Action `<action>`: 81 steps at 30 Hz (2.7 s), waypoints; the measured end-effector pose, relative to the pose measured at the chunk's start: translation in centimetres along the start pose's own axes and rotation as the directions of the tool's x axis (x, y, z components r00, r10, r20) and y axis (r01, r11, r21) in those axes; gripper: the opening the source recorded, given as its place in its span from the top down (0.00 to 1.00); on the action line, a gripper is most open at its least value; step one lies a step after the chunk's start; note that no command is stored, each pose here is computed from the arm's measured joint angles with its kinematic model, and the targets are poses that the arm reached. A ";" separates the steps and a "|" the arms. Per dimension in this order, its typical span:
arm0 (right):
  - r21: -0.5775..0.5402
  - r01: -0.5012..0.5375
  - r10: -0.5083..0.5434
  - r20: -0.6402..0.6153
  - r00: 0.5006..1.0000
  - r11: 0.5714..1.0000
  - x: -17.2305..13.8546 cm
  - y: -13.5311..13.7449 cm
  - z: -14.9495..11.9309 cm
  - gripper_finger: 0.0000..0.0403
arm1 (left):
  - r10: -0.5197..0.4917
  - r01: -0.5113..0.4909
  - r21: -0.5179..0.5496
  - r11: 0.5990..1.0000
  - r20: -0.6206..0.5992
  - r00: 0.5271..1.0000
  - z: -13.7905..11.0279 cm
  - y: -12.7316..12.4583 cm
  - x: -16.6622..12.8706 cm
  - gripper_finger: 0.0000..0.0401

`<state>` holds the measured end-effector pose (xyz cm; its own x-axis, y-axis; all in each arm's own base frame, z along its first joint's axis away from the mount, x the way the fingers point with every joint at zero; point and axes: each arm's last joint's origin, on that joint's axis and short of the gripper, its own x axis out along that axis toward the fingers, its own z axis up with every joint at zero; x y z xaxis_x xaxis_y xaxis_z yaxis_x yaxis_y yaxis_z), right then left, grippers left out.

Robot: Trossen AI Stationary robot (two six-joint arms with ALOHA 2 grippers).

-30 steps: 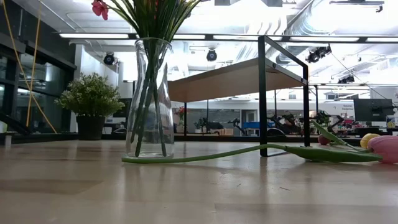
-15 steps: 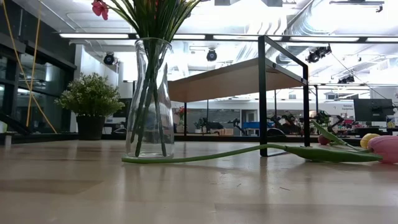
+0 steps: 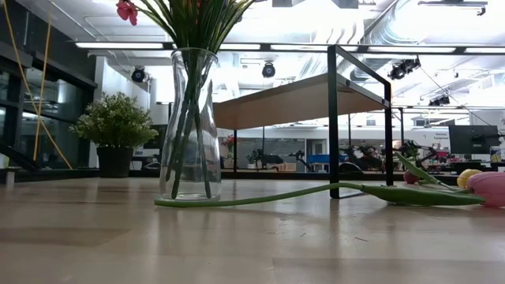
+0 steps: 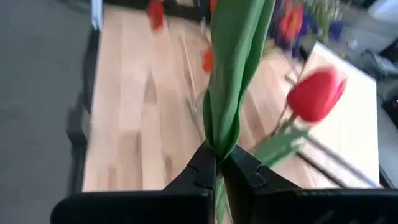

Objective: Pick and place flowers into a vace then onto a shelf
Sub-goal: Put the orange tulip into the right transparent vase, then put the yellow tulip into the right transparent vase

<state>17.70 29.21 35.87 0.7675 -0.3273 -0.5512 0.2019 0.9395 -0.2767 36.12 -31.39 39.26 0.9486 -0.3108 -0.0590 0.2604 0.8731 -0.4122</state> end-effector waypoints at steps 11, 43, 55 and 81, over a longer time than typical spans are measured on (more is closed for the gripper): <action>0.092 -0.020 0.021 -0.014 1.000 0.996 1.9 -1.0 -1.6 0.98 | -0.001 0.001 -0.002 1.000 0.000 1.000 0.0 0.0 0.0 0.47; 0.246 -0.141 0.151 -0.019 0.988 0.959 3.9 -1.5 -5.9 0.93 | 0.007 -0.007 -0.002 1.000 0.005 1.000 0.0 0.0 0.0 0.47; 0.246 -0.152 0.167 -0.039 0.985 0.957 3.9 -1.5 -6.0 0.87 | 0.008 -0.008 -0.002 1.000 0.005 1.000 0.0 0.0 0.0 0.47; 0.343 -0.230 0.324 -0.248 0.913 0.911 3.2 -2.1 -6.3 0.64 | 0.007 -0.007 0.000 1.000 0.005 1.000 0.0 0.1 0.0 0.47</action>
<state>15.90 25.57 29.79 0.6154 -0.0194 -0.7880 0.2157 0.9657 0.1447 36.16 -31.33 39.27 0.9513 -0.3029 -0.0577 0.2537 0.8751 -0.4120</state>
